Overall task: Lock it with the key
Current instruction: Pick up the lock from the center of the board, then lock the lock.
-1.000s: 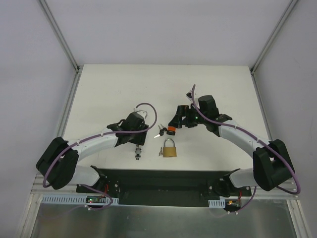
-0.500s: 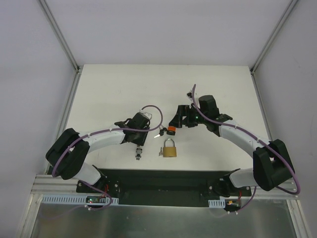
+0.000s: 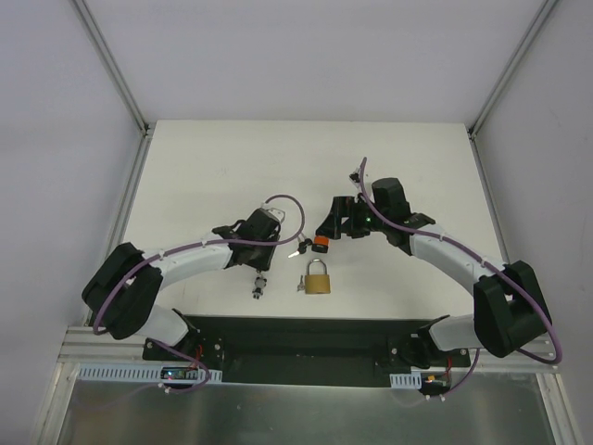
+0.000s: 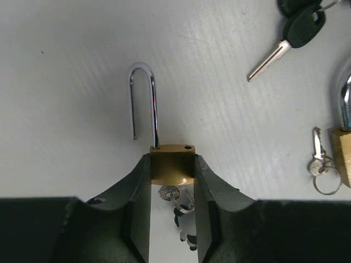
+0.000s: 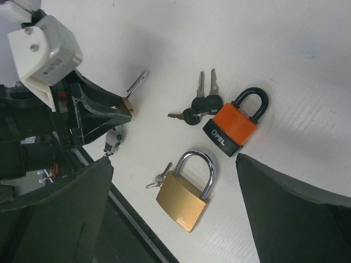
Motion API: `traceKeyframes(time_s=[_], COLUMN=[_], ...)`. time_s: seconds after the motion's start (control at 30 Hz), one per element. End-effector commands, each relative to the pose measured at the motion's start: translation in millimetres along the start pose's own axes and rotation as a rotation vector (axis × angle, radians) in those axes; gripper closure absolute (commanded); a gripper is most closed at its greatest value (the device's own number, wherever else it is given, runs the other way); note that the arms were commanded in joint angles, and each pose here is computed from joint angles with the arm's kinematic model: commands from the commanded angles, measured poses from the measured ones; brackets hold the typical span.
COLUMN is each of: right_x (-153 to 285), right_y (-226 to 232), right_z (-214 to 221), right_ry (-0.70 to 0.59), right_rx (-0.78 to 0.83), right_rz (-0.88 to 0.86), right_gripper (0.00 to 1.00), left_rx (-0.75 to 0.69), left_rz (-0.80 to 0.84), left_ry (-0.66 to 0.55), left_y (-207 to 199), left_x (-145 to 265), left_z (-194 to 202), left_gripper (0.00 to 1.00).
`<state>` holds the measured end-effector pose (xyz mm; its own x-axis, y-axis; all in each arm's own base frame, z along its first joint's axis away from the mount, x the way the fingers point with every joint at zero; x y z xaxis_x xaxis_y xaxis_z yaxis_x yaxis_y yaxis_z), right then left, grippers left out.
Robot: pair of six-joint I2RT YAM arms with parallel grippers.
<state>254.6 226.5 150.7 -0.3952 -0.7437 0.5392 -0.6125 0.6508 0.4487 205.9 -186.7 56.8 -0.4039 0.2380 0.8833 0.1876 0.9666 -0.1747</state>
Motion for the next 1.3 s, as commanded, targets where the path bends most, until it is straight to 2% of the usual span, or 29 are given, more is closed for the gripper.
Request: traceKeyframes(time_s=[0.0,0.27,0.43,0.63,0.9,1.13,1.23,1.27], right_x=[13.2,21.1,29.1,22.2,3.8,-5.7,-6.2,-4.8], right_y=[16.6,44.6,77.3,115.5,123.6,118.6,120.7,122.7], right_z=[-32.9,-66.0,-86.0,-85.1,-77.6,-73.5,-74.1,-73.5], right_ry=[-0.101,-0.228,-0.313,-0.288,-0.254,-0.242,-0.241,-0.238], right_rx=[0.079,0.147,0.204,0.272,0.26,0.242,0.232,0.232], right_rz=[-0.06,-0.222,-0.432,-0.585,-0.615,-0.614,-0.645,-0.665], right_gripper=[0.04,0.04,0.04,0.01,0.17,0.25,0.31,0.35], left_rx=[-0.042,-0.168,-0.203,-0.202,-0.198,-0.206,-0.208,-0.206], left_rz=[0.088,0.417,0.559,0.652,0.708,0.759,0.766,0.76], left_ry=[-0.114,-0.215,-0.281,-0.322,-0.382,-0.426,-0.437,-0.44], left_y=[-14.7,-50.9,-65.0,-76.6,-83.9,-89.1,-89.7,-88.9], left_x=[32.1,90.8,123.3,144.0,158.5,170.3,171.8,171.4], left_z=[-25.1,-36.5,-40.0,-45.8,-53.7,-58.2,-58.5,-58.9], left_gripper=[1.0,1.0,1.0,1.0,1.0,1.0,1.0,1.0])
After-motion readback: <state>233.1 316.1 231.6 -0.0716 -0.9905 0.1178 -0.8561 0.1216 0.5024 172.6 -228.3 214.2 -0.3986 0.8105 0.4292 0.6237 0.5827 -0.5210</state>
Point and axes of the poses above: each gripper's point midway between its finger pads, its own x axis back along the fingers, its own y axis along the line the jaws close on, z = x × y, the point moved 4 cm from there along x, back along the fingers, and after that the axes turned 13 degrees about x, right-handed, at the moved point
